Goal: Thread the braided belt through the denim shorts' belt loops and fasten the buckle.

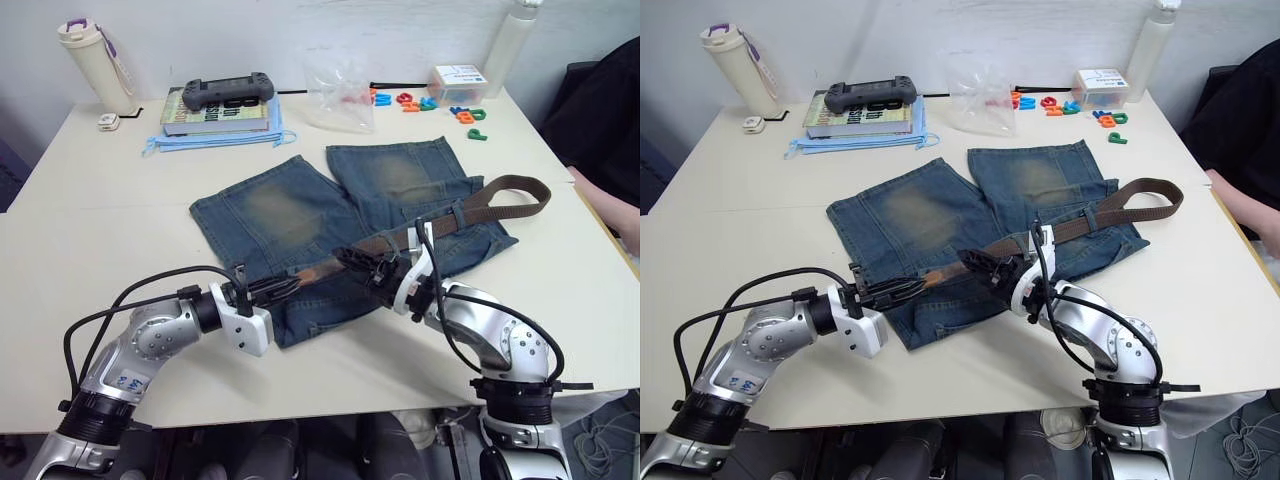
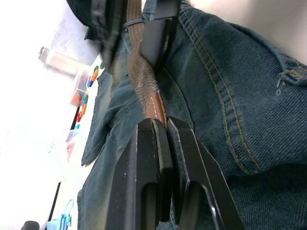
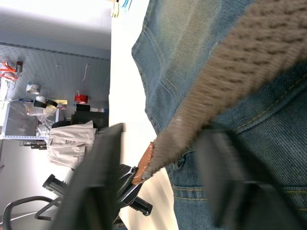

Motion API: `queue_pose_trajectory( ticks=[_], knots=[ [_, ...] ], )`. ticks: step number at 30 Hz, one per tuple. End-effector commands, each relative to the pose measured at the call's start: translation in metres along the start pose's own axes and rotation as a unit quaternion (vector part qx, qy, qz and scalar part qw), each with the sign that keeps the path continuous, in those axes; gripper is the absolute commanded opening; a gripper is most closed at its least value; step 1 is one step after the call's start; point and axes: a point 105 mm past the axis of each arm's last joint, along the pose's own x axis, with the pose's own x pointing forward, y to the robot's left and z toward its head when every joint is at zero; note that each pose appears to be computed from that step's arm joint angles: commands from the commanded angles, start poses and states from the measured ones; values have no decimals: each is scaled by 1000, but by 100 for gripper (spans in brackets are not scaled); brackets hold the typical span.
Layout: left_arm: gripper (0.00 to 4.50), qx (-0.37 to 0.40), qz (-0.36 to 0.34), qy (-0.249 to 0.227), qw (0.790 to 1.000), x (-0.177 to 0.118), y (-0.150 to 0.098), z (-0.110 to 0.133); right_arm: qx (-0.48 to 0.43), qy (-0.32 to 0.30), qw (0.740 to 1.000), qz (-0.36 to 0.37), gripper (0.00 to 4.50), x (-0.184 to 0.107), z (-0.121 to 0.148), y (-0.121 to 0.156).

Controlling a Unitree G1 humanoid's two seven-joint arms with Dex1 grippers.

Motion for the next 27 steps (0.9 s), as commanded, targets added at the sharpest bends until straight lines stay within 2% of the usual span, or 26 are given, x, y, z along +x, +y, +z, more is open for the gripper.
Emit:
queue_pose_trajectory(
  ticks=[1, 2, 10, 14, 18, 20, 25, 27],
  knots=[
    [0, 18, 22, -23, 999, -2, 12, 11, -6, -3, 999, 37, 44, -2, -1, 17],
    [0, 19, 21, -25, 999, -2, 11, 11, -5, -5, 999, 38, 6, -2, -1, 17],
    [0, 0, 36, -32, 999, -5, 17, 12, -5, -18, 999, 47, 6, 0, 4, 21],
    [161, -55, 63, -16, 996, -10, 24, 8, -20, -31, 998, 56, 0, 1, 8, 29],
    [335, -179, 102, 18, 978, -30, 25, -2, -38, -49, 996, 58, 0, 4, 7, 36],
    [335, -213, 100, 23, 972, -39, 20, -1, -50, -54, 996, 54, 0, 5, 7, 36],
    [335, -373, 102, 49, 921, -61, 4, -6, -71, -73, 994, 45, 0, 9, 4, 35],
    [335, -408, 101, 52, 906, -64, 2, -6, -84, -77, 993, 40, 0, 12, 3, 33]
  ],
)
